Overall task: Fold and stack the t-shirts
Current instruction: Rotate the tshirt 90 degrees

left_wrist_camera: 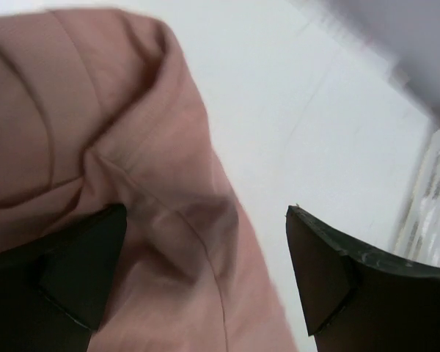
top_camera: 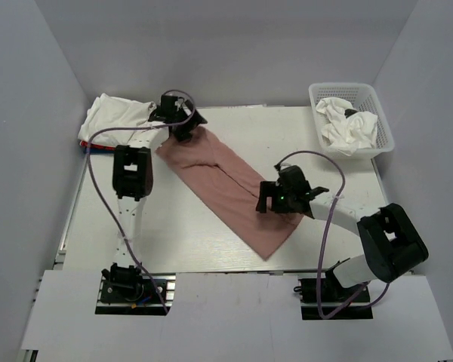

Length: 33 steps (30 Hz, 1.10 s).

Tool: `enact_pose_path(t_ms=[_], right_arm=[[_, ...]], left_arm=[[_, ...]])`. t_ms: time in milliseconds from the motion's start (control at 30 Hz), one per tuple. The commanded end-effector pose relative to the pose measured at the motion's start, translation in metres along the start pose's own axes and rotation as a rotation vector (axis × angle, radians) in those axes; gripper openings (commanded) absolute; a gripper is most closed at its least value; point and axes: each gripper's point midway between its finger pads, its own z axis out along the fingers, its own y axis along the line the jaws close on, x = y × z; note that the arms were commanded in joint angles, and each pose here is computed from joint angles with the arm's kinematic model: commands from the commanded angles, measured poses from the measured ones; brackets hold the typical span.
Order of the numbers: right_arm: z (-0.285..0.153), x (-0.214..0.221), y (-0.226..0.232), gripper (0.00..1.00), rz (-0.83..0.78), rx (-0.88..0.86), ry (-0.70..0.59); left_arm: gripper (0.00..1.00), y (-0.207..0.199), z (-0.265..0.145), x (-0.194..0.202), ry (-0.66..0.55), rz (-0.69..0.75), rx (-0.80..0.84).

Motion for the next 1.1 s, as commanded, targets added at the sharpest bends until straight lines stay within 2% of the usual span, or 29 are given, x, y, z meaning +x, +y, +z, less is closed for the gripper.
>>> enact_pose_path(t_ms=[0,33,67,167,233,367,500,567,600,700,767,900,933,1000,1033,1067], right_arm=[[-0.027,0.105,0.045,0.9,-0.055,-0.208,0.378],[-0.031,0.112,0.055,0.9,-0.092,-0.256,0.399],[-0.043,0.126,0.077,0.9,-0.202,-0.389,0.45],[-0.057,0.126,0.11,0.9,-0.367,-0.609,0.466],[-0.061,0.133,0.126,0.9,-0.424,-0.698,0.493],[-0.063,0.146,0.136,0.9,-0.518,-0.769,0.606],[-0.073,0.154,0.134,0.9,-0.588,-0.785,0.643],[-0.079,0.151,0.138,0.9,-0.618,-0.785,0.611],[-0.078,0.143,0.144,0.9,-0.63,-0.799,0.551],[-0.082,0.123,0.154,0.9,-0.62,-0.797,0.416],[-0.087,0.105,0.16,0.9,-0.633,-0.774,0.303],[-0.099,0.064,0.178,0.9,-0.653,-0.773,0.079],[-0.103,0.058,0.182,0.9,-0.649,-0.777,0.051],[-0.118,0.046,0.189,0.9,-0.653,-0.809,-0.027],[-0.124,0.047,0.191,0.9,-0.664,-0.832,-0.035],[-0.131,0.049,0.194,0.9,-0.671,-0.861,-0.041]], left_arm=[[1.0,-0.015,0.069,0.029,0.047,0.025,0.026],[1.0,-0.004,0.1,0.053,0.076,0.027,0.019],[1.0,-0.028,0.106,0.033,0.009,0.031,0.106],[1.0,-0.048,0.128,0.048,0.0,-0.064,0.236],[1.0,-0.06,0.135,0.04,-0.061,-0.125,0.279],[1.0,-0.078,0.144,0.035,-0.148,-0.146,0.302],[1.0,-0.068,0.148,0.019,-0.239,-0.164,0.242],[1.0,-0.082,0.141,0.016,-0.234,-0.154,0.295],[1.0,-0.09,0.136,0.018,-0.213,-0.145,0.326],[1.0,-0.132,0.109,0.015,-0.191,-0.087,0.46],[1.0,-0.152,0.093,0.013,-0.198,-0.025,0.484],[1.0,-0.201,0.031,-0.009,-0.242,0.062,0.544],[1.0,-0.231,-0.008,-0.029,-0.293,0.088,0.6],[1.0,-0.247,-0.039,-0.035,-0.3,0.16,0.613],[1.0,-0.267,-0.076,-0.048,-0.341,0.191,0.647],[1.0,-0.27,-0.089,-0.05,-0.343,0.217,0.635]])
